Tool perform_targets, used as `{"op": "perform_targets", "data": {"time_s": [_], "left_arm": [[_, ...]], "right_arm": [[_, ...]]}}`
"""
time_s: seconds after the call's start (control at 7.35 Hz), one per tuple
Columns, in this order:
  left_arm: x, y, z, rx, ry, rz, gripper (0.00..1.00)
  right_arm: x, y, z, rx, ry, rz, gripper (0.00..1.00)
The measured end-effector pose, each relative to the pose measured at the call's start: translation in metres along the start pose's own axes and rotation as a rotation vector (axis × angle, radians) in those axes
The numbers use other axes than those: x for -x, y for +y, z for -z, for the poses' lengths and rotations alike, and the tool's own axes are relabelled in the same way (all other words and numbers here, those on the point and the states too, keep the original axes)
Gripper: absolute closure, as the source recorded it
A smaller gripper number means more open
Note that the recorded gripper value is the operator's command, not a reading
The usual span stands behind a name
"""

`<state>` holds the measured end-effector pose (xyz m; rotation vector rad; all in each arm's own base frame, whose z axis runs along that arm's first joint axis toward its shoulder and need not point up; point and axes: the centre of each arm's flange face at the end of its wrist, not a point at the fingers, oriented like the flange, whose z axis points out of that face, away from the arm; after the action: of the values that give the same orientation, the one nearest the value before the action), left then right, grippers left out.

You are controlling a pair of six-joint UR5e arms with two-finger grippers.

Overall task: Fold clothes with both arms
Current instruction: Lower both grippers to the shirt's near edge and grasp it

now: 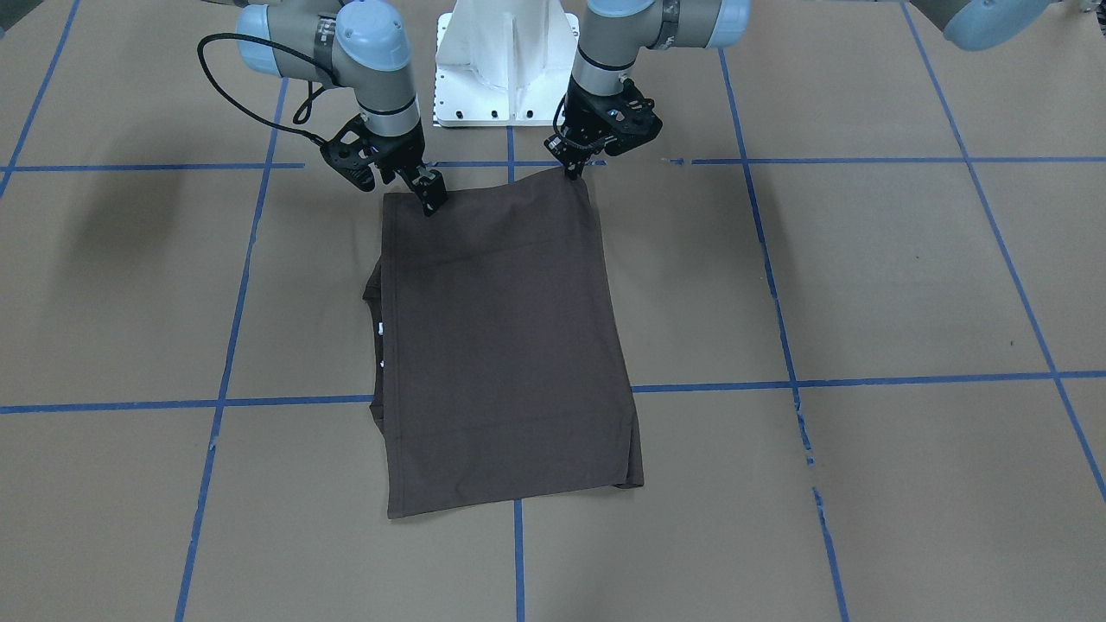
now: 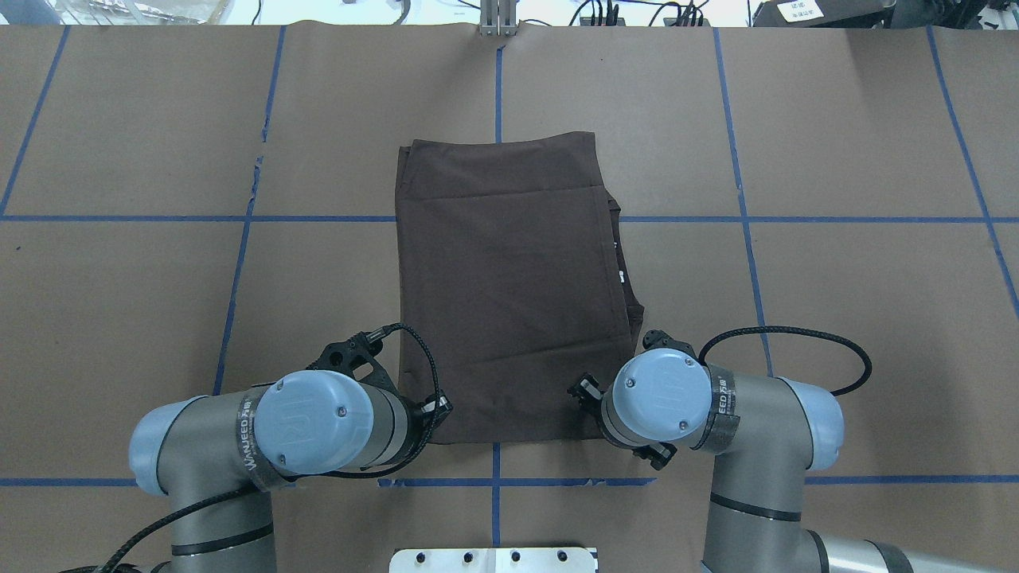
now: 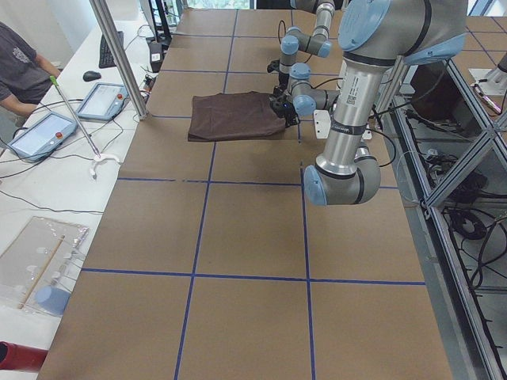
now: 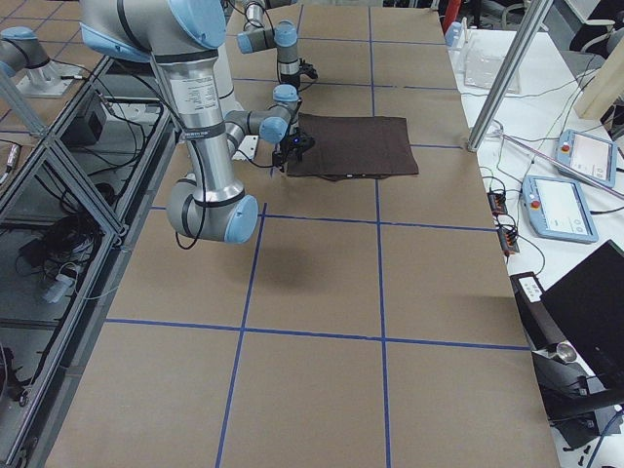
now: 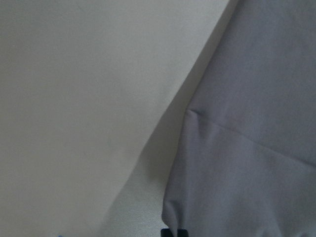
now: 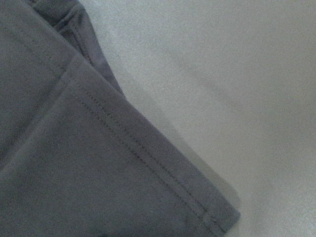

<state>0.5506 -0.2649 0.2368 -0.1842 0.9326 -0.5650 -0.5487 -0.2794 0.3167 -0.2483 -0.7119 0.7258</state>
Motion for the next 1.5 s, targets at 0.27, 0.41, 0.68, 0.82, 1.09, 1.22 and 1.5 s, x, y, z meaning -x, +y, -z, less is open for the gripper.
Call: {"op": "perform_targets", "data": {"time_s": [0.27, 0.41, 0.68, 0.82, 1.09, 1.22, 1.5], "left_arm": [[-0.0001, -0.0003, 0.0001, 0.000, 0.000, 0.000, 1.00], [-0.0002, -0.0002, 0.0004, 0.000, 0.001, 0.000, 1.00], [-0.0001, 0.0001, 0.0006, 0.000, 0.001, 0.000, 1.00], [-0.0001, 0.0003, 0.0005, 0.001, 0.001, 0.000, 1.00], [-0.0005, 0.0006, 0.0009, 0.001, 0.002, 0.000, 1.00], [-0.0007, 0.0007, 0.0011, 0.001, 0.002, -0.001, 1.00], [-0.0014, 0.0011, 0.0015, 0.002, 0.004, -0.001, 1.00]], "right_arm": [[0.0003, 0.0008, -0.0018, 0.000, -0.003, 0.002, 0.00], [-0.0003, 0.0014, -0.0026, 0.000, -0.002, 0.004, 0.00], [-0.0029, 0.0020, -0.0048, 0.000, 0.003, 0.006, 0.00], [-0.0039, 0.0025, -0.0055, 0.000, 0.004, 0.007, 0.01], [-0.0044, 0.0029, -0.0057, 0.000, 0.005, 0.006, 0.62], [-0.0035, 0.0035, -0.0043, 0.001, 0.000, 0.006, 0.79], [-0.0037, 0.0033, -0.0046, -0.001, 0.001, 0.004, 0.93]]}}
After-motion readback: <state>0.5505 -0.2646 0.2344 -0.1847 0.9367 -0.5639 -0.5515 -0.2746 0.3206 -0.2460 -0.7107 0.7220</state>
